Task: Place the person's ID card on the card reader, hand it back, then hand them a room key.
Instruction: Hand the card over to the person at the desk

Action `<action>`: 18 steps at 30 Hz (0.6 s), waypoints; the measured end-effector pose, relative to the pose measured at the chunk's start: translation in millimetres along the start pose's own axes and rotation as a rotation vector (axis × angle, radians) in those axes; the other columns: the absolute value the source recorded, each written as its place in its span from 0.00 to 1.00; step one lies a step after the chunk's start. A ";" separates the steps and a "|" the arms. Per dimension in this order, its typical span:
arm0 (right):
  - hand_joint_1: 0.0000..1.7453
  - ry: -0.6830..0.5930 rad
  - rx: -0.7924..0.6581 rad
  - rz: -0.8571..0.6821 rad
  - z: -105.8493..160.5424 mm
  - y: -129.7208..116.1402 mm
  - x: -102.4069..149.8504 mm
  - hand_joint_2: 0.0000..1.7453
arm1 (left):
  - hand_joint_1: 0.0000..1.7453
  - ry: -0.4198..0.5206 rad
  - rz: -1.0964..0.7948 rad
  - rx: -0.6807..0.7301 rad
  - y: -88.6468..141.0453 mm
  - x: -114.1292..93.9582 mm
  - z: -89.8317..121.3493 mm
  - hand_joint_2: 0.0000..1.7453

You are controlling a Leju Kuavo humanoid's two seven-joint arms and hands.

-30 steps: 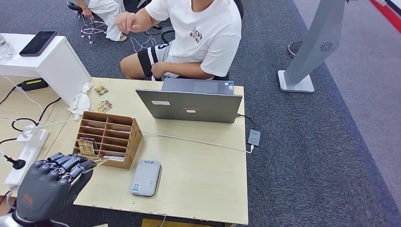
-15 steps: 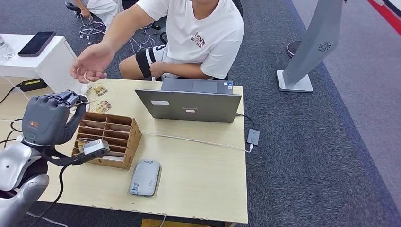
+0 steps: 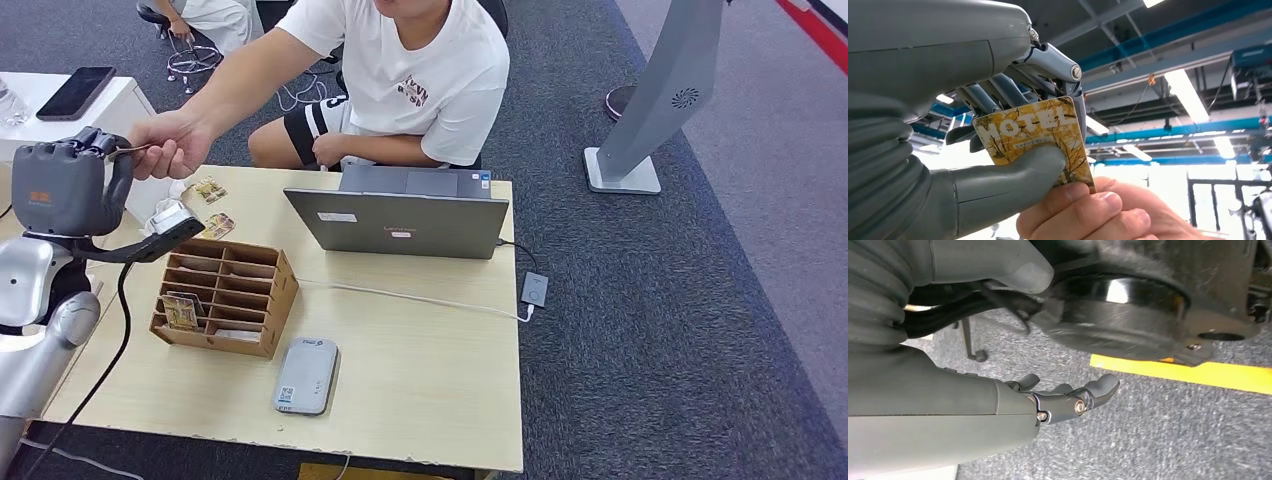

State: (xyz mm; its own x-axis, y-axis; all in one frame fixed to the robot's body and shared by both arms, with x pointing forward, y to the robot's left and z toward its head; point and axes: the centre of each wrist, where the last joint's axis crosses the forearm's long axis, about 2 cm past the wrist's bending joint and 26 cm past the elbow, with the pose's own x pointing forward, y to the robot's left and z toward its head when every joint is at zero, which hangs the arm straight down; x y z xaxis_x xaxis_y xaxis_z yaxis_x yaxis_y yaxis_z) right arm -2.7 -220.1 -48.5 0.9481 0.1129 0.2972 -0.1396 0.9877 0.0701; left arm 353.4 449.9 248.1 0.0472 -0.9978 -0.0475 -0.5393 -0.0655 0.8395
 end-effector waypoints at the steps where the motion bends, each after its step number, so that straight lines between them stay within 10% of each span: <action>1: 0.00 -0.001 0.003 0.005 -3.2 1.1 0.7 1.00 | 1.00 0.011 0.001 -0.009 -1.5 -4.6 0.7 1.00; 4: 0.00 0.004 0.014 0.023 -10.3 3.2 1.9 1.00 | 1.00 0.035 -0.002 -0.031 -4.6 -14.2 2.8 1.00; 8: 0.00 0.015 0.026 0.038 -15.1 3.2 1.7 1.00 | 0.00 0.054 -0.003 -0.043 -6.3 -19.5 4.4 1.00; 18: 0.00 0.029 0.036 0.016 -19.3 2.3 -0.1 1.00 | 0.00 0.066 0.048 -0.029 -11.8 -31.4 25.6 1.00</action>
State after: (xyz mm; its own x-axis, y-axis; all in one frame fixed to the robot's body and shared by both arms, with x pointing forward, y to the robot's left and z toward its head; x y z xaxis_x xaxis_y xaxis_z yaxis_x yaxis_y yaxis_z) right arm 2.5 -215.8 -66.7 0.9535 0.1319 0.2709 -0.1641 0.9814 0.0997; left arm 336.7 481.6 225.8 0.0778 -0.9966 0.0288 -0.5177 -0.0157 0.8554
